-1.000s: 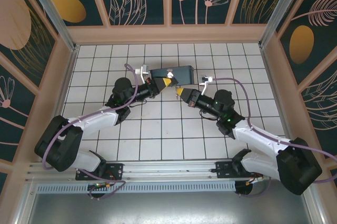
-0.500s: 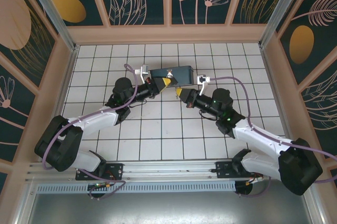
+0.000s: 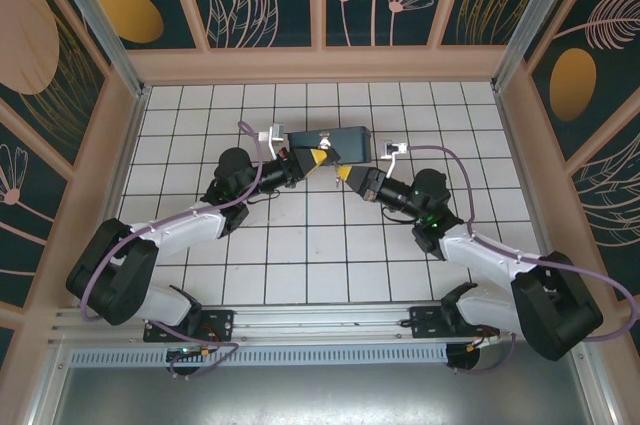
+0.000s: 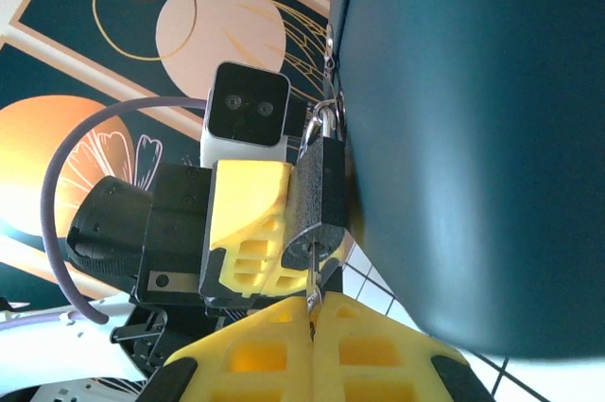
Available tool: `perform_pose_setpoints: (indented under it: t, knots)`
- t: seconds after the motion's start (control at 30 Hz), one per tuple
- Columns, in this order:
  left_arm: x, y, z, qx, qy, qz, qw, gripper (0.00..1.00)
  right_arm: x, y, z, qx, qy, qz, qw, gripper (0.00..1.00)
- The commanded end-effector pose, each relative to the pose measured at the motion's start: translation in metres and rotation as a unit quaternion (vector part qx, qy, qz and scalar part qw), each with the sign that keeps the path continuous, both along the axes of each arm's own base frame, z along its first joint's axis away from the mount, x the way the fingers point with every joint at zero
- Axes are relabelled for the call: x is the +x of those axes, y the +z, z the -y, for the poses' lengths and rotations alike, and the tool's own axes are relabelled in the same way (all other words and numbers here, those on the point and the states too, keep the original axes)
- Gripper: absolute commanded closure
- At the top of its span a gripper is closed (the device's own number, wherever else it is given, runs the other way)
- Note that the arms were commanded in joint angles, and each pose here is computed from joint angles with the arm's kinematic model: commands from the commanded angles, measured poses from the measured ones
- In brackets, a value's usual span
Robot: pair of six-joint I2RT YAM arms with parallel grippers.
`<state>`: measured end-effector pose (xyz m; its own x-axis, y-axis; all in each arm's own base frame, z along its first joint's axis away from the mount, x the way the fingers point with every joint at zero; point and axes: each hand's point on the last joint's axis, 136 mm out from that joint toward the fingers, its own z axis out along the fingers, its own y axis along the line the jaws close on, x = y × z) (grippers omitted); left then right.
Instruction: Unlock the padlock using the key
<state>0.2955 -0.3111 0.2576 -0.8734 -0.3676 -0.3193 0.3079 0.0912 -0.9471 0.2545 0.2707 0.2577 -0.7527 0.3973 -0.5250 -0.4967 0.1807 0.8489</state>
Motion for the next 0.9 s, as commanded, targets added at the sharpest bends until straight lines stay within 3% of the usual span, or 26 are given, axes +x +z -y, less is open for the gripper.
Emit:
perform_pose_setpoints:
  t: [0.0, 0.07, 0.37, 0.67, 0.87]
  knots:
    - [-0.007, -0.013, 0.006, 0.021, -0.021, -0.008, 1.0, 1.0, -0.014, 0.074, -0.011, 0.031, 0.018, 0.12, 0.992, 1.0]
    - [-0.008, -0.012, 0.006, 0.022, -0.022, -0.006, 1.0, 1.0, -0.013, 0.073, -0.016, 0.004, 0.011, 0.129, 0.992, 1.0]
    - [-0.009, -0.014, 0.003, 0.018, -0.015, -0.012, 1.0, 1.0, -0.006, 0.08, -0.014, 0.014, -0.005, 0.122, 0.992, 0.99]
    - [0.011, -0.011, -0.018, 0.019, 0.063, -0.045, 0.997, 1.0, -0.002, 0.046, 0.005, -0.041, -0.036, 0.083, 0.995, 0.65]
    - [0.013, -0.02, -0.022, 0.028, 0.074, -0.064, 0.995, 1.0, -0.002, 0.031, 0.028, -0.115, -0.072, 0.092, 0.986, 0.56]
